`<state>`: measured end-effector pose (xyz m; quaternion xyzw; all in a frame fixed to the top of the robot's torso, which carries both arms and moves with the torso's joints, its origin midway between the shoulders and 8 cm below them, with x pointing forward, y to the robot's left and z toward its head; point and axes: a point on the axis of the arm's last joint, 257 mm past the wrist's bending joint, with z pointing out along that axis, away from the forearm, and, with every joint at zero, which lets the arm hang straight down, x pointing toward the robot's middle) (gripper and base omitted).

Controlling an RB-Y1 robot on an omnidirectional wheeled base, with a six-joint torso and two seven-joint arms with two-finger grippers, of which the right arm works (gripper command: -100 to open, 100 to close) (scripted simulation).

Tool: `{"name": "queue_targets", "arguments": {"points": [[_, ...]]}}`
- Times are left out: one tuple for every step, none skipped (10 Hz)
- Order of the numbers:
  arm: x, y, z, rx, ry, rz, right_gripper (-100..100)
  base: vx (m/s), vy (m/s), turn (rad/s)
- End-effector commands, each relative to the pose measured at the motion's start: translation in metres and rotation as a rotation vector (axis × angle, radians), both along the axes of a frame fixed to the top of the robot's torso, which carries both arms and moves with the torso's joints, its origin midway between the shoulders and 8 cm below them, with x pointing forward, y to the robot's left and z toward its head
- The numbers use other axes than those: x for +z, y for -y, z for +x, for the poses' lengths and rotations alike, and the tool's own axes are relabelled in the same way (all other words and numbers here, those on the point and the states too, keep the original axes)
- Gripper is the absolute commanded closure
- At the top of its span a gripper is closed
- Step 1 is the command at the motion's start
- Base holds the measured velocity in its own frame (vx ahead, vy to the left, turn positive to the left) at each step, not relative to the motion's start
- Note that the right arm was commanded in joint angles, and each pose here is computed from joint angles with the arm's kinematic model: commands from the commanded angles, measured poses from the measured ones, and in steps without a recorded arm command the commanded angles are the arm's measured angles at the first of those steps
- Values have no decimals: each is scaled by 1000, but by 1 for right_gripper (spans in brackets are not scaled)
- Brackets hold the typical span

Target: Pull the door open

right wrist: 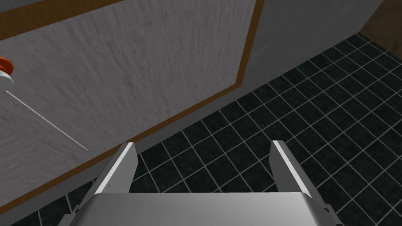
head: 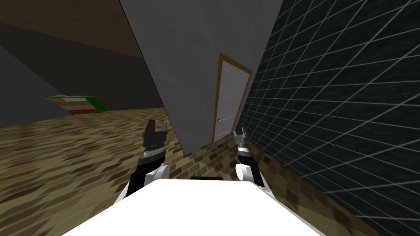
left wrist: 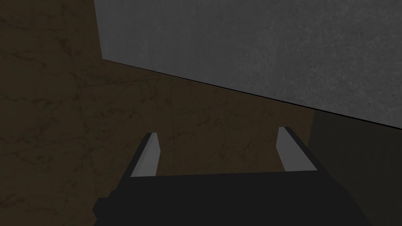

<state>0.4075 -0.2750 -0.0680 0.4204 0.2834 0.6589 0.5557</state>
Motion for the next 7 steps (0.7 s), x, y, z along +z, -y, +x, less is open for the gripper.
{"name": "queue_targets", "arguments": {"points": [[-10, 2, 4, 13, -8, 35, -100, 69, -74, 166], [-15, 4, 7, 20, -13, 56, -100, 65, -84, 175], [-21, 6, 10, 27, -18, 77, -100, 72, -89, 248], [-28, 8, 12, 35, -23, 99, -100, 69, -101, 203], [-34, 10, 15, 42, -29, 124, -100, 56, -98, 200], [-41, 12, 18, 49, -34, 149, -100, 62, -109, 194], [-48, 14, 21, 55, -39, 174, -100, 76, -124, 188]]}}
